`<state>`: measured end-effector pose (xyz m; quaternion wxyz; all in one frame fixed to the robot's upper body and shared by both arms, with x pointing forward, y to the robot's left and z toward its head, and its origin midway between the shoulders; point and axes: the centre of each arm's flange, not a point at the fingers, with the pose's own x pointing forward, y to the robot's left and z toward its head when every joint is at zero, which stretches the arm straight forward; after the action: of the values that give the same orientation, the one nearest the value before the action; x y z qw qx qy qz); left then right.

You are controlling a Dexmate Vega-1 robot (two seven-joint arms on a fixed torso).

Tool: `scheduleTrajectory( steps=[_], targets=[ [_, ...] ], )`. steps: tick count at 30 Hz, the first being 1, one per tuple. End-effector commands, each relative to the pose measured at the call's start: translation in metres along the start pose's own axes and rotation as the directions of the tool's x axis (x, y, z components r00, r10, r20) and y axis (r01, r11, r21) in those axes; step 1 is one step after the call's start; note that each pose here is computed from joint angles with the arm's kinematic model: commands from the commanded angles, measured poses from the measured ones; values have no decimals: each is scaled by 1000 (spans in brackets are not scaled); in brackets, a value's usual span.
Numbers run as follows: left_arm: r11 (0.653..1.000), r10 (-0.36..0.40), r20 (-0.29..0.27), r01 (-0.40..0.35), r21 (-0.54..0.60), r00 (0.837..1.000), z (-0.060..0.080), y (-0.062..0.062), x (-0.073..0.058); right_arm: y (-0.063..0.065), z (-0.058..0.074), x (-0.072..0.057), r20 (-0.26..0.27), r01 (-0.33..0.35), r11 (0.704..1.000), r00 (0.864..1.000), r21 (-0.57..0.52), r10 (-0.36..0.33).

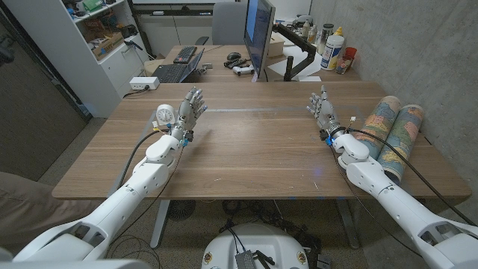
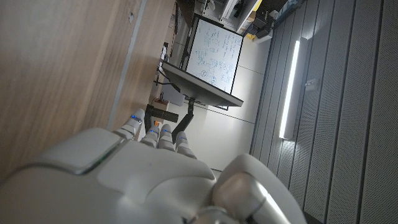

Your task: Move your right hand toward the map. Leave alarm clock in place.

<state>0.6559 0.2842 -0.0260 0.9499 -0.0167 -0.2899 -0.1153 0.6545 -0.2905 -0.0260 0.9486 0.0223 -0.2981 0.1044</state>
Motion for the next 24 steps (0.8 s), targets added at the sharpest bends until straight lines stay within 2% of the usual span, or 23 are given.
scheduleTrajectory(
  steps=[1, 11, 24],
  targets=[
    [999, -52, -3, 52, 6, 999, 0, -7, 6, -1, 3, -1, 22, 4, 1000, 1000, 4, -4],
    [999, -48, -8, 48, -2, 999, 0, -8, 6, -1, 2, -3, 10, 8, 1000, 1000, 3, -8],
    [999, -46, -3, 45, -13, 999, -1, -5, 8, 4, 10, 0, 16, 5, 1000, 1000, -17, -5]
  ],
)
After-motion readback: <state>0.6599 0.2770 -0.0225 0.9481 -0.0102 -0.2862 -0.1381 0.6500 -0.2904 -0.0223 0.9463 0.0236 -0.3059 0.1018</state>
